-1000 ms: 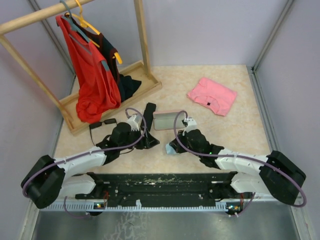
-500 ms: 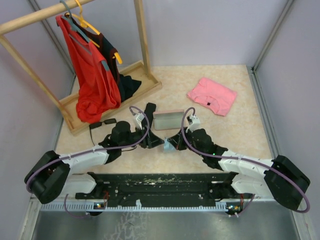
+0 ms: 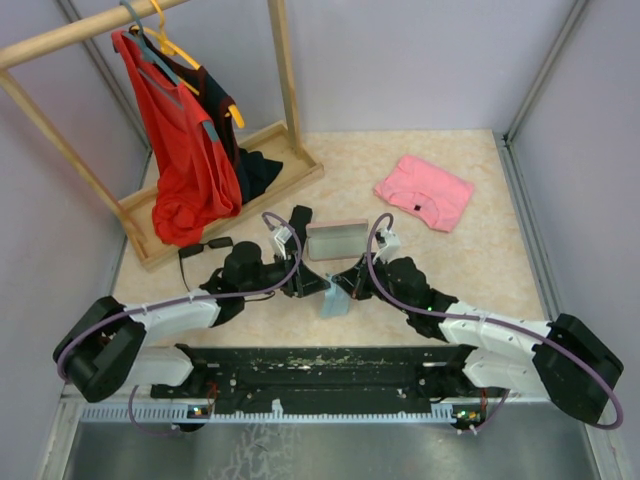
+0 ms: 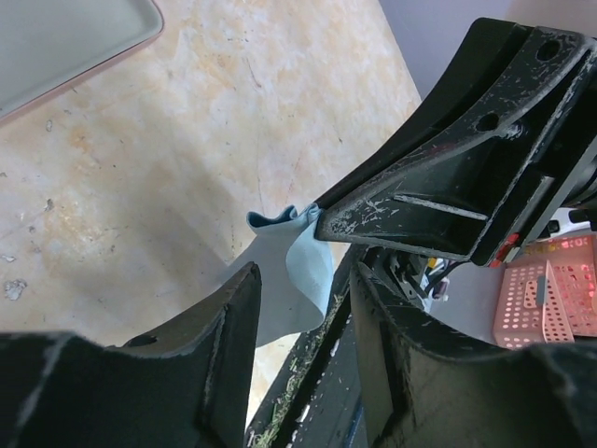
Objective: Organize the sunglasses
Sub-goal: Adjust the glasses cleaning cloth at the center of the board.
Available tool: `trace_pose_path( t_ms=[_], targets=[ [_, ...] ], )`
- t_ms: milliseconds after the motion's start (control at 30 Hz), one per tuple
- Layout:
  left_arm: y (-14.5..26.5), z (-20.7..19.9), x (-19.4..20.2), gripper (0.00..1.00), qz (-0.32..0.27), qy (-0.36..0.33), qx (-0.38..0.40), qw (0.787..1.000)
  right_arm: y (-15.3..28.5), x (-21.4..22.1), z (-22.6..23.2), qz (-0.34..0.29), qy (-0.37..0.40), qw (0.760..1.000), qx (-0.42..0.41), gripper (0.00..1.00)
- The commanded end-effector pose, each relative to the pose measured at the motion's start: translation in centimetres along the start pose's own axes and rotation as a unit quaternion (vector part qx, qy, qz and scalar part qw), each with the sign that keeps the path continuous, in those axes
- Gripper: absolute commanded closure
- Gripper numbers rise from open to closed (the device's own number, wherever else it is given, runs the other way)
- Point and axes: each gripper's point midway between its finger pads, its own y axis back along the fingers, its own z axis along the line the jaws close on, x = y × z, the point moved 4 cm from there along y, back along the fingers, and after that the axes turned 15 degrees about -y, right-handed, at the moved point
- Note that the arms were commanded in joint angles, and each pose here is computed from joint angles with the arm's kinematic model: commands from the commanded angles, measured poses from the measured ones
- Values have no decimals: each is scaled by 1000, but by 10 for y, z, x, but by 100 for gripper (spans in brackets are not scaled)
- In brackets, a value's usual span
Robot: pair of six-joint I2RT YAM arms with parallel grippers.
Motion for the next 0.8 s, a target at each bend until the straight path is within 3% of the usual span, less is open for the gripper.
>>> trace_pose_path(
  t_ms=[0, 267, 433, 767],
  targets=[
    [-3, -8, -12, 53, -18, -16, 31, 999, -1, -19, 31, -28, -6, 998, -54, 100],
    [-6, -8, -13, 73, -16, -16, 32, 999, -2, -18, 33, -25, -9, 998, -59, 100],
    [-7, -7, -15, 99, -17, -12, 28, 999, -3, -17, 32, -21, -6, 998, -55, 100],
    [-3, 7, -12, 100, -19, -5, -32, 999, 1, -15, 20, -23, -1, 999, -26, 100]
  ],
)
